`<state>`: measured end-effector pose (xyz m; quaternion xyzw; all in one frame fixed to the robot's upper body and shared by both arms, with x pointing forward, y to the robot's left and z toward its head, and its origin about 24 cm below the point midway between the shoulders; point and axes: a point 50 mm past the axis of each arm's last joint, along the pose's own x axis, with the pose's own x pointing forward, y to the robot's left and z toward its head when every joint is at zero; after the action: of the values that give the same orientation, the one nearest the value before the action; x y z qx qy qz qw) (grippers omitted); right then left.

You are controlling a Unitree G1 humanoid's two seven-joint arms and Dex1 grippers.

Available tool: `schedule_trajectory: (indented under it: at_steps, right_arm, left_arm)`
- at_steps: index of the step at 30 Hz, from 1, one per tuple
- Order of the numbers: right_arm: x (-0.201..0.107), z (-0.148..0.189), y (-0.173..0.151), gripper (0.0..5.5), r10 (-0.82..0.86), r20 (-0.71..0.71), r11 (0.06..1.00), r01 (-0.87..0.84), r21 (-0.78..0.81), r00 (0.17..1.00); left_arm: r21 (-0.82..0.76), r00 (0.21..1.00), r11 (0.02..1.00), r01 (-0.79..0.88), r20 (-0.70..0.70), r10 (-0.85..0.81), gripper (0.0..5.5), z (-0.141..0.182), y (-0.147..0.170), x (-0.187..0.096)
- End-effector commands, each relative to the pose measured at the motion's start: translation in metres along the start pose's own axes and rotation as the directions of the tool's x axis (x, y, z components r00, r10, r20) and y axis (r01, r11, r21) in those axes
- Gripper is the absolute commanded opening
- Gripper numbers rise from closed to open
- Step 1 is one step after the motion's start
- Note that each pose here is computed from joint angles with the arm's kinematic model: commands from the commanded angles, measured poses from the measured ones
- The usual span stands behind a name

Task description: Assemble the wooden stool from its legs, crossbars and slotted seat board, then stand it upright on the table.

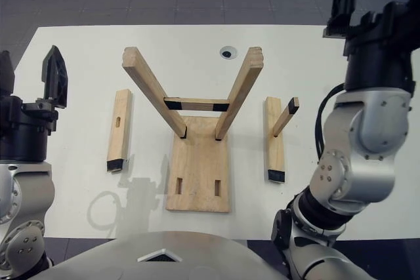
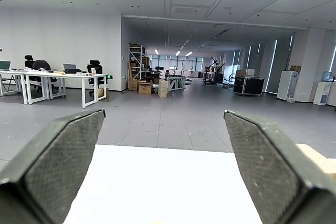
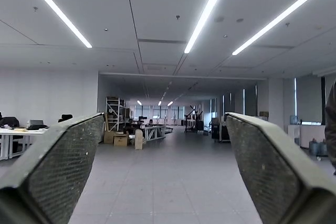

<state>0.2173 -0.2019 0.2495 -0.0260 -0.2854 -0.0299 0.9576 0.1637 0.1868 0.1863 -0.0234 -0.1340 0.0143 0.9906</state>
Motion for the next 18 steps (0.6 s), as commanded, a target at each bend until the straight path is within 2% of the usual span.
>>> schedule_trajectory:
  at_steps: [1, 4, 6, 11, 15, 18]
  right_arm:
    - [-0.031, -0.007, -0.014, 4.80, 0.001, -0.203, 0.999, -0.010, -0.047, 0.979]
    - [-0.086, -0.030, -0.027, 5.37, -0.044, -0.477, 0.999, 0.024, -0.047, 0.878]
    - [-0.112, -0.037, -0.029, 5.46, -0.042, -0.571, 0.999, 0.016, -0.050, 0.820]
    - [-0.152, -0.035, -0.024, 5.46, -0.047, -0.640, 0.999, 0.020, -0.049, 0.767]
    - [-0.183, -0.047, -0.008, 5.46, -0.006, -0.782, 0.998, -0.047, -0.045, 0.624]
    - [-0.195, -0.069, -0.005, 5.46, -0.050, -0.835, 0.997, -0.015, -0.069, 0.548]
  left_arm:
    - [0.000, 1.000, 1.000, 0.001, -0.007, -0.001, 4.21, -0.001, -0.001, 0.000]
    - [0.007, 1.000, 1.000, -0.002, -0.002, 0.002, 4.21, 0.000, 0.000, -0.001]
    - [0.011, 1.000, 1.000, -0.004, -0.002, 0.004, 4.21, 0.000, 0.000, -0.001]
    - [0.017, 1.000, 1.000, -0.018, -0.010, 0.018, 4.21, -0.001, 0.001, -0.003]
    - [0.010, 1.000, 1.000, -0.024, -0.011, 0.024, 4.21, -0.002, -0.001, -0.003]
    - [-0.001, 1.000, 1.000, -0.018, -0.010, 0.018, 4.21, -0.003, -0.004, -0.003]
